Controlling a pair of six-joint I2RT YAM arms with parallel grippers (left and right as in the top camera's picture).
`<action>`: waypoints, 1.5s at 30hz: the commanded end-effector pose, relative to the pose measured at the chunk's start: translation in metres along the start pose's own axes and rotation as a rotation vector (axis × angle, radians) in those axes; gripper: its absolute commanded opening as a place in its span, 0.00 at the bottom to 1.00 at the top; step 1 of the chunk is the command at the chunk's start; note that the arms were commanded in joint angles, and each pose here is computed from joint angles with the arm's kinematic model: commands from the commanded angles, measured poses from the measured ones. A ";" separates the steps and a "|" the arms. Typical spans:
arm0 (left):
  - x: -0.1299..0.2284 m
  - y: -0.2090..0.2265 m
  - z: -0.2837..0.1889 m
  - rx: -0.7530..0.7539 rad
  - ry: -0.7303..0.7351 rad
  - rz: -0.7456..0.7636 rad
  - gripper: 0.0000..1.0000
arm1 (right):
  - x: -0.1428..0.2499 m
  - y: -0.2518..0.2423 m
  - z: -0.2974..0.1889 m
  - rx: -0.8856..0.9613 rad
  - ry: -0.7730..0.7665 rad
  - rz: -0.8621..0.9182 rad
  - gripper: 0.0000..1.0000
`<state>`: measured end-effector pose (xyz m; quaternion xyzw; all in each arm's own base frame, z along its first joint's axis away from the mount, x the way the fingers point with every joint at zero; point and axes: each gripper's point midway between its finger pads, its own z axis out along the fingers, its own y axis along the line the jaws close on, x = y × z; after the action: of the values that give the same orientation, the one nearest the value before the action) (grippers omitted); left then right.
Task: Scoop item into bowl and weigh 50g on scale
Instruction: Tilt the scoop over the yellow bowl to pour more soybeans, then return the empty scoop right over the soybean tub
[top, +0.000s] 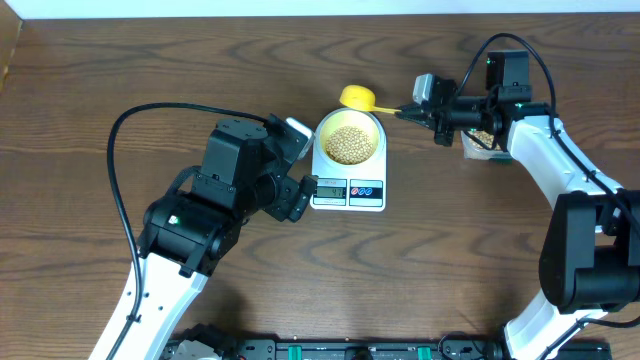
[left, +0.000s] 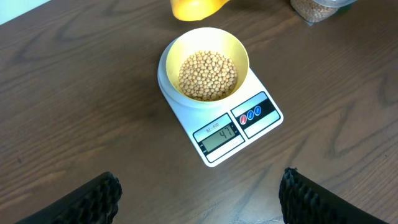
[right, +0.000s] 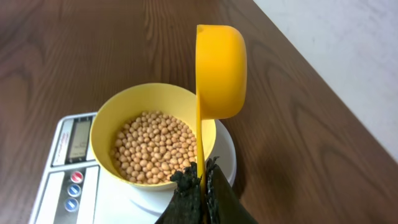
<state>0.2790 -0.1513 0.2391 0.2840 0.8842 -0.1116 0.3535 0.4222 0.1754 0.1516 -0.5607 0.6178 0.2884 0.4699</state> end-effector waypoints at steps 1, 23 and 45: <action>0.001 0.000 0.001 0.007 0.004 0.006 0.84 | -0.011 0.003 0.000 -0.022 -0.046 0.153 0.01; 0.001 0.000 0.001 0.006 0.004 0.006 0.83 | -0.024 -0.076 -0.167 0.894 0.374 0.390 0.01; 0.001 0.000 0.001 0.006 0.004 0.006 0.83 | 0.068 -0.002 -0.225 0.929 0.686 0.892 0.01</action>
<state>0.2791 -0.1513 0.2392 0.2842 0.8841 -0.1115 0.3537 0.3741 -0.0555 0.1748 -0.0494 0.9593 -0.0372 0.2756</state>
